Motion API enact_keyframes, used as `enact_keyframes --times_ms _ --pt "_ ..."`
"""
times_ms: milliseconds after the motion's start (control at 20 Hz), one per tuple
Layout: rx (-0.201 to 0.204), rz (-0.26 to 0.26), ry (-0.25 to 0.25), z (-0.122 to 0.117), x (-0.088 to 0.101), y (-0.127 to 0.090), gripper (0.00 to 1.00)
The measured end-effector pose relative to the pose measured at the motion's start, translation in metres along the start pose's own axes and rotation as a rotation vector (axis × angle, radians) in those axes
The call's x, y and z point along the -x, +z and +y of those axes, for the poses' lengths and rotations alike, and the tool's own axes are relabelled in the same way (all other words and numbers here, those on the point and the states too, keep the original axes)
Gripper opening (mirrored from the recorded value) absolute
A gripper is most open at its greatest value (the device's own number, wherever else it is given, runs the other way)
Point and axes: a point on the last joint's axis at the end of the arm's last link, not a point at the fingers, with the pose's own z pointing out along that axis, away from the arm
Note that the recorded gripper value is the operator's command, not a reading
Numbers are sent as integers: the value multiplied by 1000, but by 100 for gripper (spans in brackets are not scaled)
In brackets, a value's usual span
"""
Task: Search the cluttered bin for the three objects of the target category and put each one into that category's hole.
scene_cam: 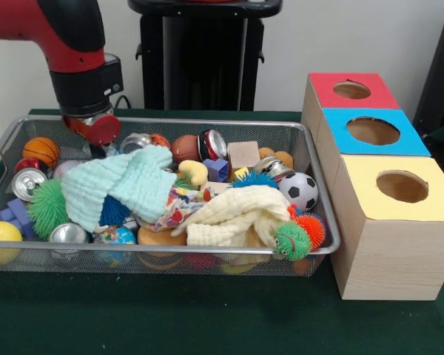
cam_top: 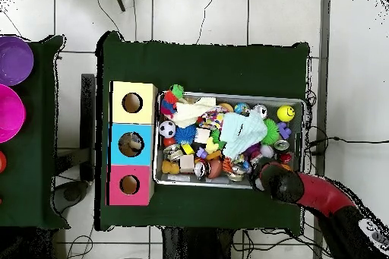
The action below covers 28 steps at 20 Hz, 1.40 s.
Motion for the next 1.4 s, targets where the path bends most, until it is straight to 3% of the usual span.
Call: enact_keyframes --times_ms 100,300,450,550,650,850,1050,1100,1250,1350,1400 --pt "-36 38 3 4 2 -4 0" --pt "-167 191 12 13 -2 -27 0" --pt "-237 268 16 9 -6 -43 0" --pt "-273 306 23 5 -6 -55 0" --pt "-286 311 31 1 -2 -65 0" --pt "-270 243 69 -13 23 -88 0" --pt "-212 112 116 -30 56 -109 0" --pt "-161 1 135 -38 78 -119 100" --pt "-139 -44 139 -40 86 -121 100" --pt "-85 -151 141 -40 101 -128 100" --pt "-69 -177 141 -38 104 -129 100"
